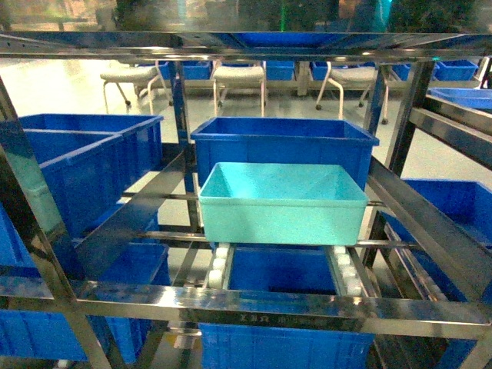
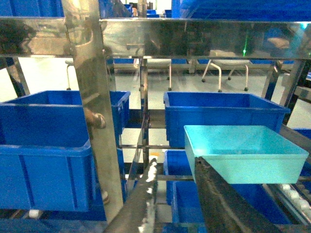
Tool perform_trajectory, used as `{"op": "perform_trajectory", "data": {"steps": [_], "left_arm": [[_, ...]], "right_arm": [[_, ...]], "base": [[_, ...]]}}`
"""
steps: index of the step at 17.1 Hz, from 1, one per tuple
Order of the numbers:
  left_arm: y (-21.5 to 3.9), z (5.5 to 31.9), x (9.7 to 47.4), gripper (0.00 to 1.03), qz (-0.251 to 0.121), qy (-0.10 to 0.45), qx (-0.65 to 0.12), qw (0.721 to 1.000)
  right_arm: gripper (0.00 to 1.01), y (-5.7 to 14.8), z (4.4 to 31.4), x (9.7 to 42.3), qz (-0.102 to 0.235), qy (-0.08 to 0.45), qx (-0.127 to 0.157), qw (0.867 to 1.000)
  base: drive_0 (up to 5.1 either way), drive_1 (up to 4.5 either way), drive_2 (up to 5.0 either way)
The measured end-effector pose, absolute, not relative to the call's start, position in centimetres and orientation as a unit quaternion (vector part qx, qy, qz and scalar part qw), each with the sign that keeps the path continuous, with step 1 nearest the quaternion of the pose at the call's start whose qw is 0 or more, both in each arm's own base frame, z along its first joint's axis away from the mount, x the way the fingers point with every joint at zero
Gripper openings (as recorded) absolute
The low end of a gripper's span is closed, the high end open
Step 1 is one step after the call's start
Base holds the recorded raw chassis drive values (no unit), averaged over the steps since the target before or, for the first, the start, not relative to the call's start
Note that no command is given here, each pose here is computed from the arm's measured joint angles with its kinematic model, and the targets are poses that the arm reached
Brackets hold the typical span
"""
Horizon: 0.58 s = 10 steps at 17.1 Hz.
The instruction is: Organize blue bins on left shelf correctly
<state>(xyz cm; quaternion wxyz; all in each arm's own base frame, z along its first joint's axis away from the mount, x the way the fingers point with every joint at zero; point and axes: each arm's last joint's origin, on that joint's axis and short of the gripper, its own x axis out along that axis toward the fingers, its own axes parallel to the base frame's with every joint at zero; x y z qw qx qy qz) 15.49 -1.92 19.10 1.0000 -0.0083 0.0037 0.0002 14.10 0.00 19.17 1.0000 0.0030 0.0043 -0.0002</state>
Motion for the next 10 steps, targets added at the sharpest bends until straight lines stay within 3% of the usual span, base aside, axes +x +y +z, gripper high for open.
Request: {"op": "perform_trajectory", "data": {"steps": [1,2,6,10], "left_arm": [[-1.6,18.6,15.1,0.12,0.000,0.008,-0.008,1.000],[-1.3,18.5,14.6,0.02,0.002,0.005,-0.008,1.000],[-0.5,18.0,13.8,0.02,-0.006,0.004,-0.007,1.000],[0.1,17.7,13.4,0.02,0.010,0.005,-0.007,1.000]], "right_arm": [[0.08,0.0,18.9,13.7,0.000,0.002,0.003,1.000],[0.02,0.0,18.6,13.4,0.000,0.001,0.001,1.000],[0.02,0.0,18.0,12.8,0.000,0.004,0.001,1.000],[0.02,0.0,17.8,12.5,0.000,0.002,0.001,1.000]], "base": [[0.0,0.00,0.0],[0.0,0.00,0.0],[0.0,0.00,0.0],[0.0,0.00,0.0]]}}
